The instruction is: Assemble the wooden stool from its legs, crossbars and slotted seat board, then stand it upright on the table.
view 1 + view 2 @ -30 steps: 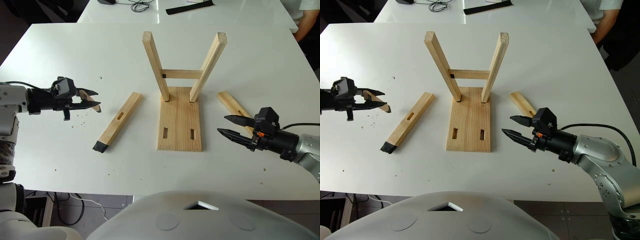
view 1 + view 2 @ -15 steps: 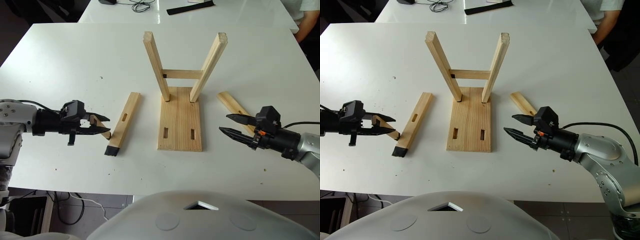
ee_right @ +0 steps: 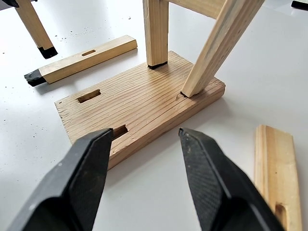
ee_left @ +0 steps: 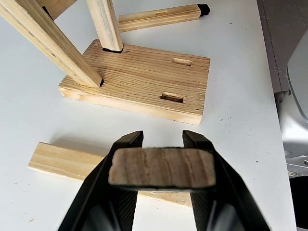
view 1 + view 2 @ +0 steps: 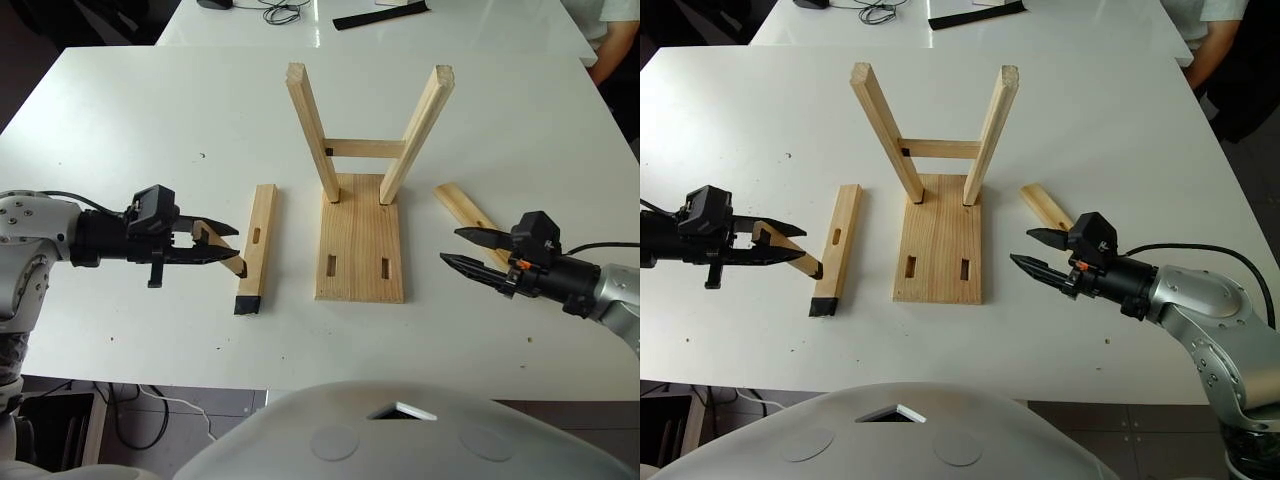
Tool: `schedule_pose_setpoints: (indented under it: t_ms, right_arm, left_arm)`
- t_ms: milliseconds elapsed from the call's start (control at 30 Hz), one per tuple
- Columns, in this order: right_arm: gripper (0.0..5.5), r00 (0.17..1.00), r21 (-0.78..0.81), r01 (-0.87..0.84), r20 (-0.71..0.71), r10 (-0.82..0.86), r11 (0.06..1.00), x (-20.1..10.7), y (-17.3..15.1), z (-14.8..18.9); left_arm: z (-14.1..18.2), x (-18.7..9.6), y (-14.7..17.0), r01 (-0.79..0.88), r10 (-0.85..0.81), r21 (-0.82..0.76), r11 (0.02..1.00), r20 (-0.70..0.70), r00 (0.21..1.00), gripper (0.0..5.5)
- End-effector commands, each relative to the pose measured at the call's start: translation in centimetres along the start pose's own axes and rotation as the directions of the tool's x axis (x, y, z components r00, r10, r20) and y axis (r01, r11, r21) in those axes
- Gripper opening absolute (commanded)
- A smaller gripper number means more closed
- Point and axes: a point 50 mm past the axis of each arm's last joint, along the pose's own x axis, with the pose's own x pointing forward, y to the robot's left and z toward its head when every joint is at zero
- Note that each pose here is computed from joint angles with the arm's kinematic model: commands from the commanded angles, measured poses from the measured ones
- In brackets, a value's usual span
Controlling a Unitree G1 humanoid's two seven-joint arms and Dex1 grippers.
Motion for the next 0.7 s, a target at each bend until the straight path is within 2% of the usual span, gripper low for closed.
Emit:
schedule_pose_setpoints:
  t_ms: [33,267,700]
  right_arm:
    - [2.52,1.0,-0.019,-0.001,-0.002,0.001,1.0,0.3,-0.1,0.1]
    - [2.52,1.0,-0.027,0.001,-0.009,-0.001,1.0,0.4,-0.2,0.0]
    - [2.52,1.0,-0.029,-0.014,-0.005,0.014,0.999,0.6,-0.1,0.0]
  left_arm:
    - [0.5,1.0,1.9,-0.093,0.091,0.146,0.985,0.02,0.996,1.3]
    - [-0.8,1.7,1.8,-0.059,0.054,0.15,0.987,0.04,0.998,1.3]
    - [-2.5,1.6,1.2,-0.016,0.019,0.117,0.993,-0.021,1.0,1.3]
